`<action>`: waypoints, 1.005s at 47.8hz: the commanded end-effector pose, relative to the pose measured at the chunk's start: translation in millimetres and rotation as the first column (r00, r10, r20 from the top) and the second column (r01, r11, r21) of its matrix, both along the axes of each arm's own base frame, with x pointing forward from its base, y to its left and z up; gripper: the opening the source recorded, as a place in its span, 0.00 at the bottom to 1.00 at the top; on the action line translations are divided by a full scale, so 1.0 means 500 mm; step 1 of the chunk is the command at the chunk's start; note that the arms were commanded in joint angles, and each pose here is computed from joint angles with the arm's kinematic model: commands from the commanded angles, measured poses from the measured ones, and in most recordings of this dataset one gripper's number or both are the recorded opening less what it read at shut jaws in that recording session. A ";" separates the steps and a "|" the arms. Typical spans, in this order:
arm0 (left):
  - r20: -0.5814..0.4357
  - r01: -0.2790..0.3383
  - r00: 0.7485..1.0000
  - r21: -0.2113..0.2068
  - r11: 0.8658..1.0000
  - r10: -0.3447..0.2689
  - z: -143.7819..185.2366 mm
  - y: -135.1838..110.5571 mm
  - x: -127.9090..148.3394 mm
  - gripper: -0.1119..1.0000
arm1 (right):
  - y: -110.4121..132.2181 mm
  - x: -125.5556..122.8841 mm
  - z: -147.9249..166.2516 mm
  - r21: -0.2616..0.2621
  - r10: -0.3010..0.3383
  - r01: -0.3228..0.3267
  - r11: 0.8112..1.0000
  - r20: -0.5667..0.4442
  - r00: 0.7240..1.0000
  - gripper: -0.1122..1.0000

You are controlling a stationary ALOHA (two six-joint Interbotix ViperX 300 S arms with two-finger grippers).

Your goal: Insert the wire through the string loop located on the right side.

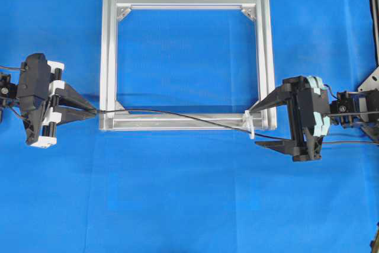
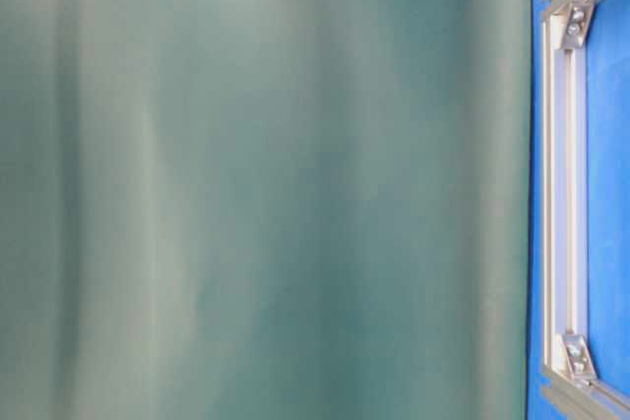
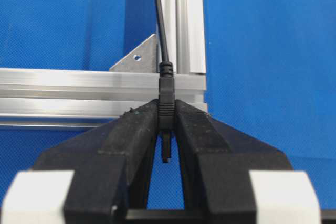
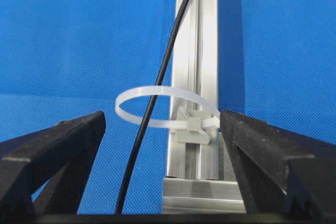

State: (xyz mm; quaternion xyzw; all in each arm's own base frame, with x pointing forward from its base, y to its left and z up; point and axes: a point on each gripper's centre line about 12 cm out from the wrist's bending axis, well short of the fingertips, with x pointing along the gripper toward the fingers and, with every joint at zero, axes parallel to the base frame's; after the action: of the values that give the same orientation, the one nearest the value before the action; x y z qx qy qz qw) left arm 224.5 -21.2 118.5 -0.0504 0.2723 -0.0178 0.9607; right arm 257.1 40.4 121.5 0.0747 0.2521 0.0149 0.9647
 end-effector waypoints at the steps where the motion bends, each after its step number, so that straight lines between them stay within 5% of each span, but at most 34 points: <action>1: 0.015 0.003 1.000 -0.001 1.000 -0.003 0.007 -0.002 0.005 0.26 | 0.001 0.010 0.017 0.004 0.000 0.000 1.000 0.032 0.999 0.93; 10: -0.028 0.007 1.000 0.001 1.000 -0.007 -0.002 -0.002 0.000 0.75 | 0.001 0.009 0.016 0.004 0.000 0.000 1.000 0.030 1.000 0.93; 14: -0.028 0.007 1.000 0.001 1.000 -0.007 -0.001 -0.002 -0.001 0.89 | 0.001 0.008 0.015 0.004 0.000 -0.001 1.000 0.029 1.000 0.93; 48: 0.093 0.013 0.996 -0.013 1.000 -0.011 0.087 -0.005 0.019 0.84 | -0.008 -0.017 0.122 0.019 0.020 -0.022 1.000 0.116 0.993 0.93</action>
State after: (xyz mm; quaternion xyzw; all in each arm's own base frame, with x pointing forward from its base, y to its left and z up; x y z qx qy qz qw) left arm 228.6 -23.1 149.0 -0.0548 0.2454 -0.0249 0.9676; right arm 245.8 36.2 165.3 0.0809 0.2185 0.0268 0.9721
